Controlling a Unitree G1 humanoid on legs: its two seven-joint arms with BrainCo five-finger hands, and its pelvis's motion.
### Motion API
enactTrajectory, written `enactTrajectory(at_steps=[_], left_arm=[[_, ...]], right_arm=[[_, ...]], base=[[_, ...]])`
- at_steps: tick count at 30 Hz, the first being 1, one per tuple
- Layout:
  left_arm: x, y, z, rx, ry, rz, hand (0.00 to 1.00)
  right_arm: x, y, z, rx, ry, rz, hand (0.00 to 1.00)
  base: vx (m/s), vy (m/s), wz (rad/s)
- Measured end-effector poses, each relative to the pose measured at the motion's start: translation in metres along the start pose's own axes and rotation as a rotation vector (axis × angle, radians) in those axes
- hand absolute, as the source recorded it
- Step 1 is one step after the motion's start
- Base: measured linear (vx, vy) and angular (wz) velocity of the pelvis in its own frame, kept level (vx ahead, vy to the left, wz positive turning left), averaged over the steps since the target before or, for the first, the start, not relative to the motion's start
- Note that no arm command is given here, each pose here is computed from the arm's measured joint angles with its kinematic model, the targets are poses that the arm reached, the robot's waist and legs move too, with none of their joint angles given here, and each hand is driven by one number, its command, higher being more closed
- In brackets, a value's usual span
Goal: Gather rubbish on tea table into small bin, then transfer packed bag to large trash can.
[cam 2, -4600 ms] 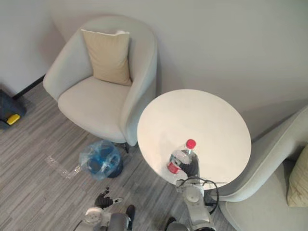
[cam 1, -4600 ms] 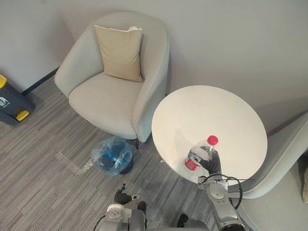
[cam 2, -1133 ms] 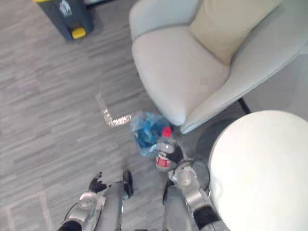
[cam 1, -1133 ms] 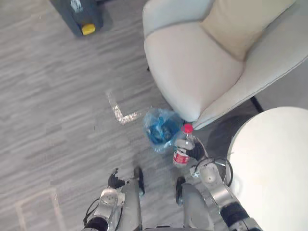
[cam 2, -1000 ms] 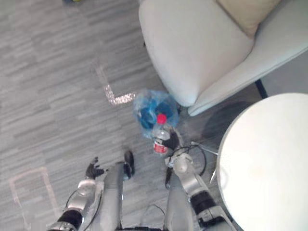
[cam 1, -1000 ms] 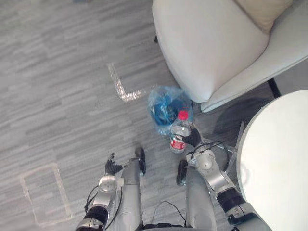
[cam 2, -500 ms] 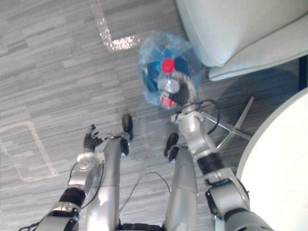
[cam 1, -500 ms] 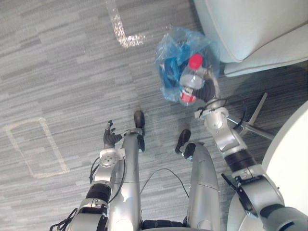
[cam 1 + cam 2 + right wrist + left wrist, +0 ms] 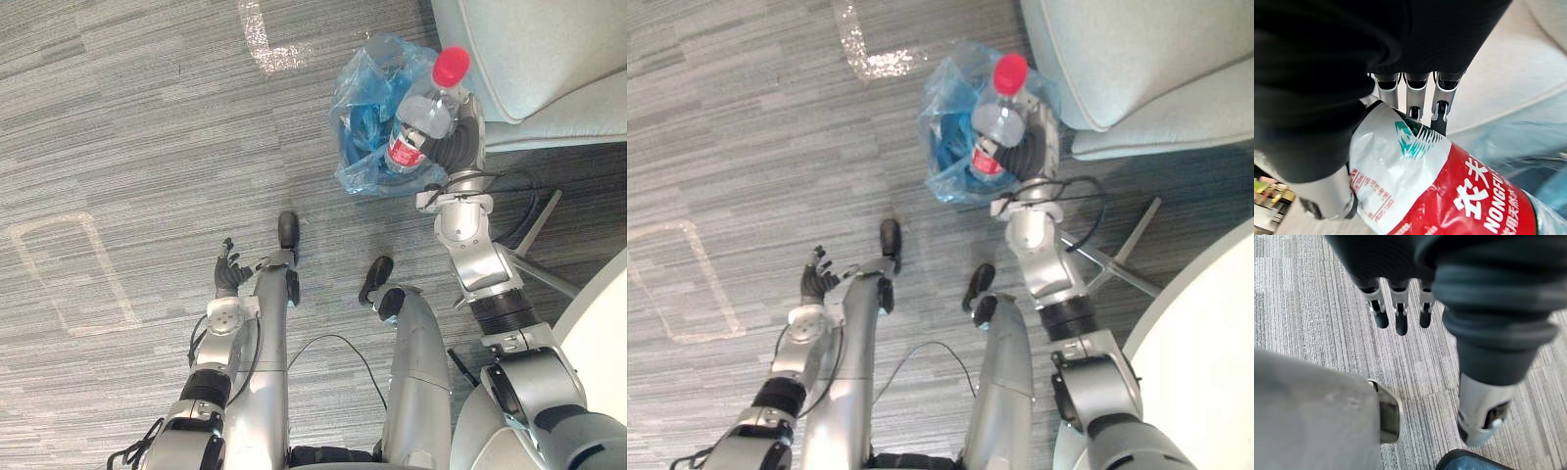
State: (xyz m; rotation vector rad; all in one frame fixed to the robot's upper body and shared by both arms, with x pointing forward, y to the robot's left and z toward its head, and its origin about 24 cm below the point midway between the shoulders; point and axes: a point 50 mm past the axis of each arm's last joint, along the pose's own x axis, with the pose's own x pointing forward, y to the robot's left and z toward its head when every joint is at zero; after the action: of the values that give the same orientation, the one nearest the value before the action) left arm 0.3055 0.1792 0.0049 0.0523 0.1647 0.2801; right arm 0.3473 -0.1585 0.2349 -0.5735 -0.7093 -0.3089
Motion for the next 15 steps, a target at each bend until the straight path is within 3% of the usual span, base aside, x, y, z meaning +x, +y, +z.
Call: enactTrajectory(at_steps=[15], left_arm=[[0.0,-0.004,0.007,-0.019,-0.034,-0.003,0.0]], right_arm=[[0.023,-0.007,-0.003,-0.033,0.026,-0.037,1.0]], base=[[-0.03,-0.015,0.04]])
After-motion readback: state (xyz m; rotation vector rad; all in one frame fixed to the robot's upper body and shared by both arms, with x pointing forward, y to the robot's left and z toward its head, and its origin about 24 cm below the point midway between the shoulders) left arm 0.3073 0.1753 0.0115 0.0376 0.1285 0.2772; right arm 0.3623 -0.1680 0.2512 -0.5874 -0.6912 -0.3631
